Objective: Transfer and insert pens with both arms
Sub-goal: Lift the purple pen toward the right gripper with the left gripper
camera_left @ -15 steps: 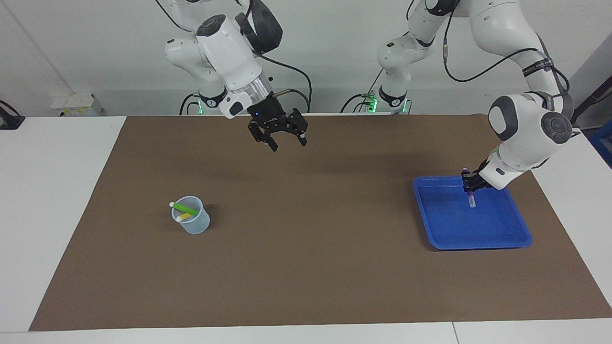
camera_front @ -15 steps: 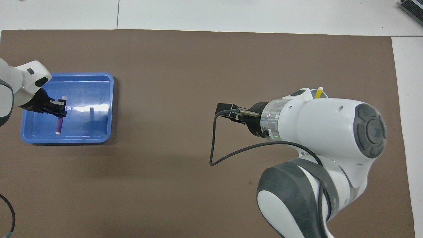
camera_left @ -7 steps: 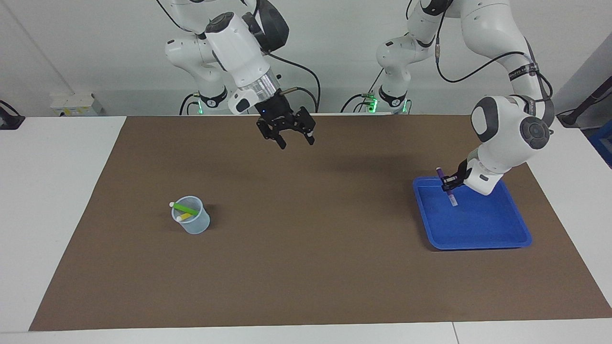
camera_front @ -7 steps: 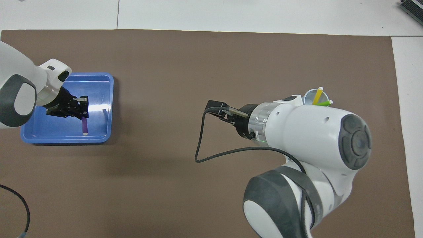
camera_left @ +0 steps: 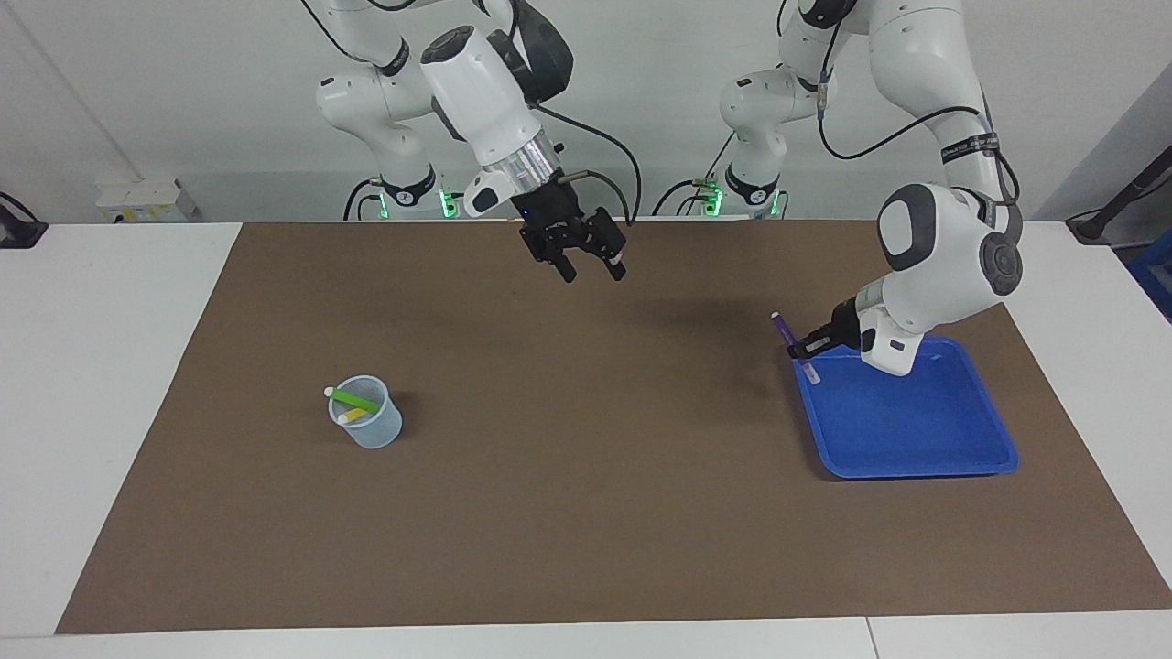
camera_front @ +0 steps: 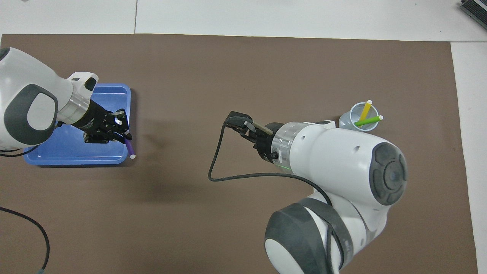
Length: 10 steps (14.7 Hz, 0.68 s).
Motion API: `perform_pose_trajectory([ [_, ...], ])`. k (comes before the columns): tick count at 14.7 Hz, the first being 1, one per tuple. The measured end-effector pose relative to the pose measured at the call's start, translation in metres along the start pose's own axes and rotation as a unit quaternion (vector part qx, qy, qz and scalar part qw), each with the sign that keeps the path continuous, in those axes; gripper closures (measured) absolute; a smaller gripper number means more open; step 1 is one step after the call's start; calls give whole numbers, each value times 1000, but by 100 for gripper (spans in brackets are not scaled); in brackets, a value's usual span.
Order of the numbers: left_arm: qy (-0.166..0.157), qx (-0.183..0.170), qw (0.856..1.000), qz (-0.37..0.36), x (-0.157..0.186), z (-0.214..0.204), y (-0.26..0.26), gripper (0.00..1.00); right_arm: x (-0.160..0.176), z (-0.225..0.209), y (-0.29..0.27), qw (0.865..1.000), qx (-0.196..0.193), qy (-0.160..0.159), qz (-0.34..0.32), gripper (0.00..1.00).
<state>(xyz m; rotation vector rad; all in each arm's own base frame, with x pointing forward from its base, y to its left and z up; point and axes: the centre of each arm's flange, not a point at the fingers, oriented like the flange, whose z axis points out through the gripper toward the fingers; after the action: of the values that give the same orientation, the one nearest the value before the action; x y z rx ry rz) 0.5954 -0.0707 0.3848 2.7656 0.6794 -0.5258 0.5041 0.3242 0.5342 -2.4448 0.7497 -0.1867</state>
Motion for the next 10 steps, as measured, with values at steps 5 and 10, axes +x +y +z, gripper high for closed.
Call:
perform_pose_trajectory([
  [5,-63,-47,989,-127,-41,21,48,83,-14,8,-3,999,-3,-8,36,0],
  [10,-139,-110,958,-223,-65,21,80,83,-55,47,-3,998,-16,-29,53,0],
])
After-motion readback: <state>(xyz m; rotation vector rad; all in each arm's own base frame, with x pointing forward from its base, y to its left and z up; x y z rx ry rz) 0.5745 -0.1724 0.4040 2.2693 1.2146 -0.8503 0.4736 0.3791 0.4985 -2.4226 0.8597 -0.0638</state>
